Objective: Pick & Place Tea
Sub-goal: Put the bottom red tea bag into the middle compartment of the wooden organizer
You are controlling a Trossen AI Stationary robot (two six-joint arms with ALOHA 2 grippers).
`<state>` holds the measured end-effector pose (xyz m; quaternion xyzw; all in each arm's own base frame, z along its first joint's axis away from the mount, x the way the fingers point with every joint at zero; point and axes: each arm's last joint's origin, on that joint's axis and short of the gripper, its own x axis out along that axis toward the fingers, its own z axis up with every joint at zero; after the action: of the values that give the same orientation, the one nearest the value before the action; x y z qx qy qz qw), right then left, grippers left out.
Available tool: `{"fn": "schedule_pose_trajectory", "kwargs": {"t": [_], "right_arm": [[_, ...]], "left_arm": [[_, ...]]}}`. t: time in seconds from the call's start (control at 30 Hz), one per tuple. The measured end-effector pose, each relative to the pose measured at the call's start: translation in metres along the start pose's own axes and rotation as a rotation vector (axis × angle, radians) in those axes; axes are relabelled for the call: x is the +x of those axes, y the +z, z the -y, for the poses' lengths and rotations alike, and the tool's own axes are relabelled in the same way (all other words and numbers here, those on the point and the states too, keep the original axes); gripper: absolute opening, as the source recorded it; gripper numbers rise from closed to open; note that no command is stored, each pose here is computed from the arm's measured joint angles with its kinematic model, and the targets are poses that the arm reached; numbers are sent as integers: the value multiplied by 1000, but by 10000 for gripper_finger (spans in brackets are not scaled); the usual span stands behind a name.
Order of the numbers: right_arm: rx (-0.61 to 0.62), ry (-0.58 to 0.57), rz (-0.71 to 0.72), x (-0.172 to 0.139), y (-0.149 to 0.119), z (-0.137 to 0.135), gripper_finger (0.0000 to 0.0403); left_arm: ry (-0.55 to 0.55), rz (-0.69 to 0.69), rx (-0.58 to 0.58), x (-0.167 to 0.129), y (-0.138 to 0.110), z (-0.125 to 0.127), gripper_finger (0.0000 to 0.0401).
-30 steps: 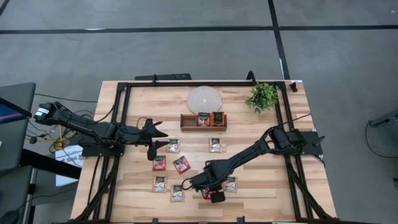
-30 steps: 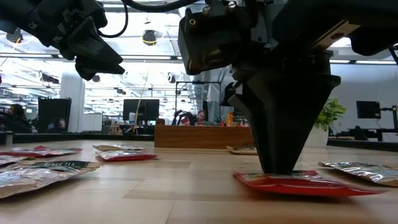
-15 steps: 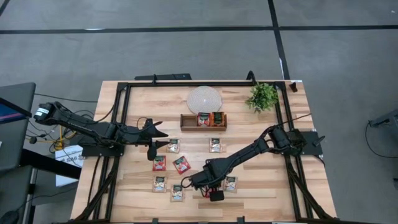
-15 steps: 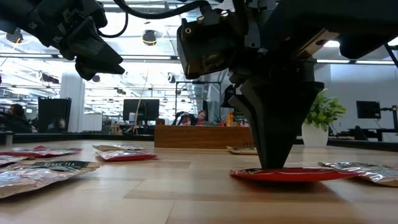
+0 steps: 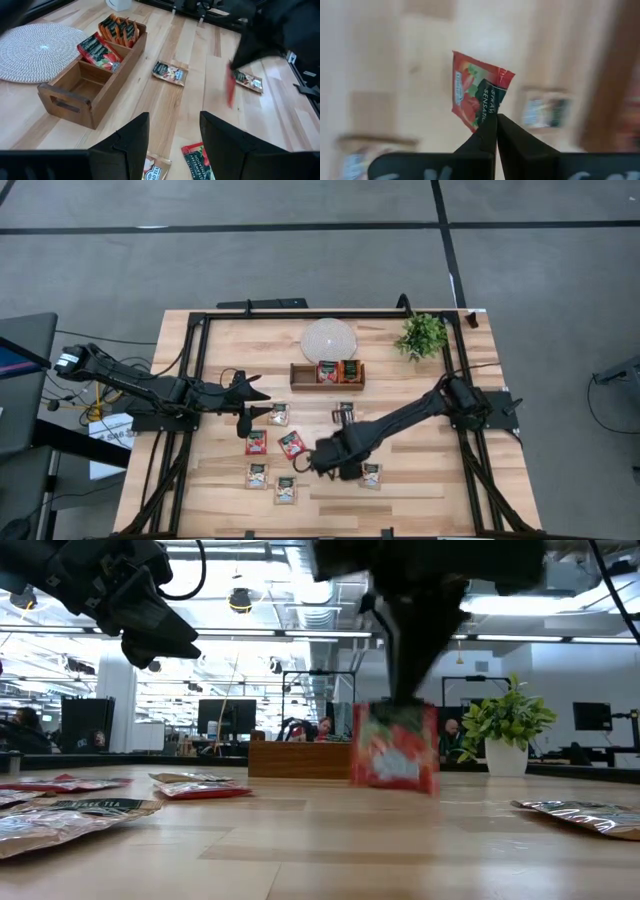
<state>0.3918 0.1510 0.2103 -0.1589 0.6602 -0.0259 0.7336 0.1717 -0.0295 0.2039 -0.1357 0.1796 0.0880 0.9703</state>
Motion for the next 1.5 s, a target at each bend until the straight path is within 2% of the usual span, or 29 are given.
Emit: {"fn": "schedule_pose_trajectory", "kwargs": {"t": [0.2,0.53,0.73,1.07,1.5], "right_arm": [[-42,-174,28,-25,6,47,0],[-100,-211,-43,-12,7,135,0],[-121,-204,-85,-2,0,173,0],[-128,-134,-45,6,-3,203,0],[-133,-88,18,11,-4,221,0]], "left_arm": [[-1,3,4,0,0,0,167],[-1,3,3,0,0,0,167],[8,7,3,0,0,0,167],[49,23,3,0,1,-1,167],[63,29,3,0,1,-2,167]]}}
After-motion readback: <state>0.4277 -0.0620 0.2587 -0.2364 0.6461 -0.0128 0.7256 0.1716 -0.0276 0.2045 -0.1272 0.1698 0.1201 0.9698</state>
